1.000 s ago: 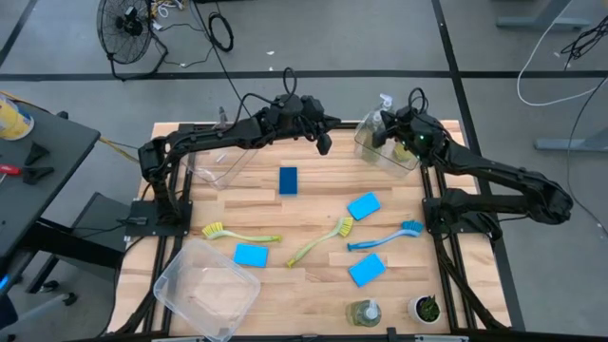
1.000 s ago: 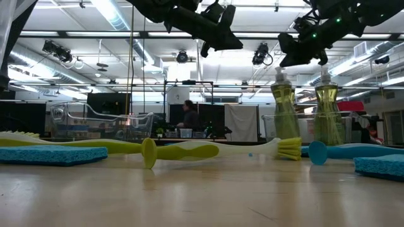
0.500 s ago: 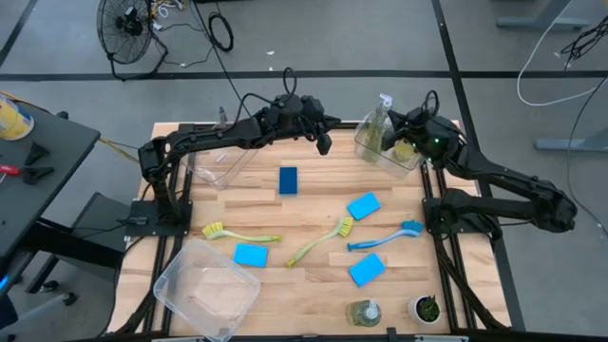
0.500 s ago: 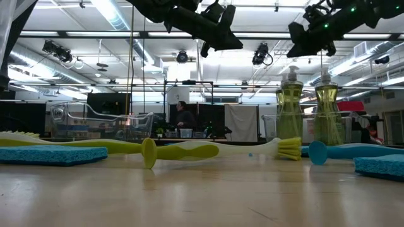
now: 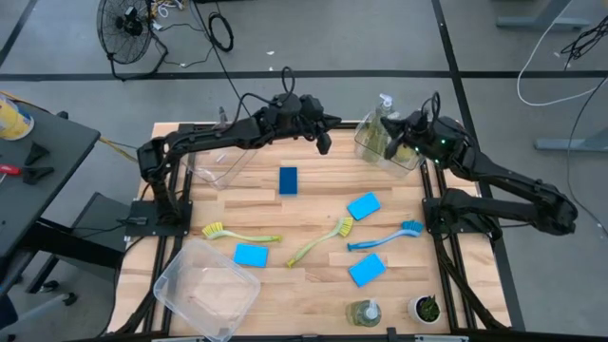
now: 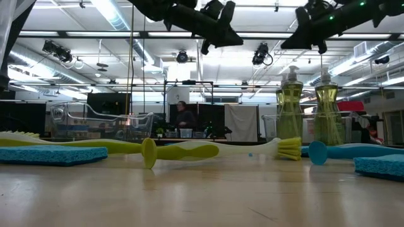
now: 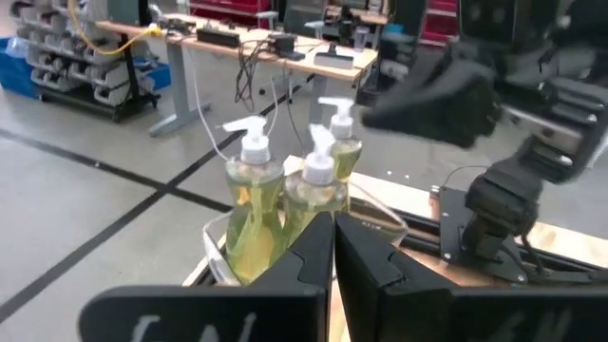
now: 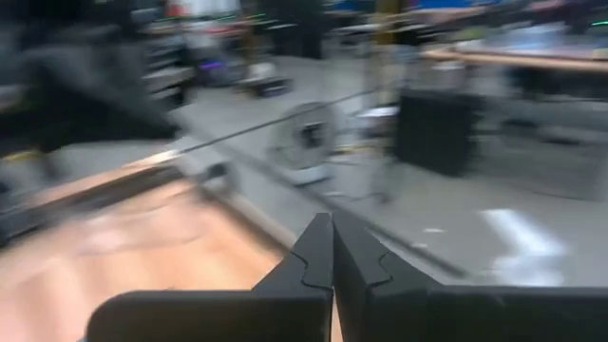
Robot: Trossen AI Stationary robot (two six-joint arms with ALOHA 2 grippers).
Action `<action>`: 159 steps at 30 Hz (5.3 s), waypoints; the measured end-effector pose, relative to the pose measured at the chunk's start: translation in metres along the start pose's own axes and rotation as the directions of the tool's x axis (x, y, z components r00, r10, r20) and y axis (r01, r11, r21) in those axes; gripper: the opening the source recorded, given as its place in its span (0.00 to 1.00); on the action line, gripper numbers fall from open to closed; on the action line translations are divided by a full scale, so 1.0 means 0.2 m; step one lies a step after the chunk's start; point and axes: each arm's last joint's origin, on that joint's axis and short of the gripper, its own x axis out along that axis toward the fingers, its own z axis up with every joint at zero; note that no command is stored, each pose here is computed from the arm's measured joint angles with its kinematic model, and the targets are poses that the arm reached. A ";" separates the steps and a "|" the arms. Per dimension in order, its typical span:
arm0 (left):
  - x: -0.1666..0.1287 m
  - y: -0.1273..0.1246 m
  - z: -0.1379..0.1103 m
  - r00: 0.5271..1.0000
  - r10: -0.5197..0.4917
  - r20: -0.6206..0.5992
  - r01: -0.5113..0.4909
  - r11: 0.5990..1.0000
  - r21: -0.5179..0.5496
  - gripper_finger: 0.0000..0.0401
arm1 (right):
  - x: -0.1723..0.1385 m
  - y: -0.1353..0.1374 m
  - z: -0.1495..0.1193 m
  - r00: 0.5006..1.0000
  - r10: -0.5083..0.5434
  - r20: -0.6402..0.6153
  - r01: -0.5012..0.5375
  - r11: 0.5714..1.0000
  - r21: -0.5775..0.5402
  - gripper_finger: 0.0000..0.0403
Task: Pick & Place Kitchen Sink Supplies
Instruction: Put the yellow dish soap bottle into the right transparent bin
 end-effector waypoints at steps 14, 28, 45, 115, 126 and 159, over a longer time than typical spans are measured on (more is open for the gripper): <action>-0.19 -0.20 0.16 0.944 -0.327 0.036 0.326 0.945 0.013 0.05 | -0.21 0.14 -0.01 0.915 0.403 -0.031 -0.403 0.915 0.021 0.00; -0.26 -0.52 0.08 0.881 -0.459 -0.112 0.455 0.888 -0.059 0.05 | -0.31 0.33 -0.04 0.703 0.704 -0.102 -0.692 0.710 0.129 0.00; -0.49 -0.62 0.22 0.828 -0.557 -0.072 0.546 0.828 -0.128 0.05 | -0.41 0.61 -0.04 0.339 0.939 -0.055 -0.938 0.342 0.056 0.03; -0.81 -0.64 0.34 0.792 -0.603 -0.102 0.595 0.798 -0.093 0.05 | -0.78 1.13 -0.24 0.232 0.757 -0.610 -0.940 0.336 0.060 0.56; -0.81 -0.64 0.34 0.792 -0.603 -0.102 0.594 0.798 -0.103 0.05 | -0.74 1.11 -0.53 0.236 0.843 -0.483 -0.933 0.335 0.130 0.56; -0.81 -0.64 0.34 0.820 -0.565 -0.096 0.556 0.825 -0.100 0.05 | -0.70 1.34 -0.82 0.218 0.898 -0.382 -0.959 0.269 0.086 0.96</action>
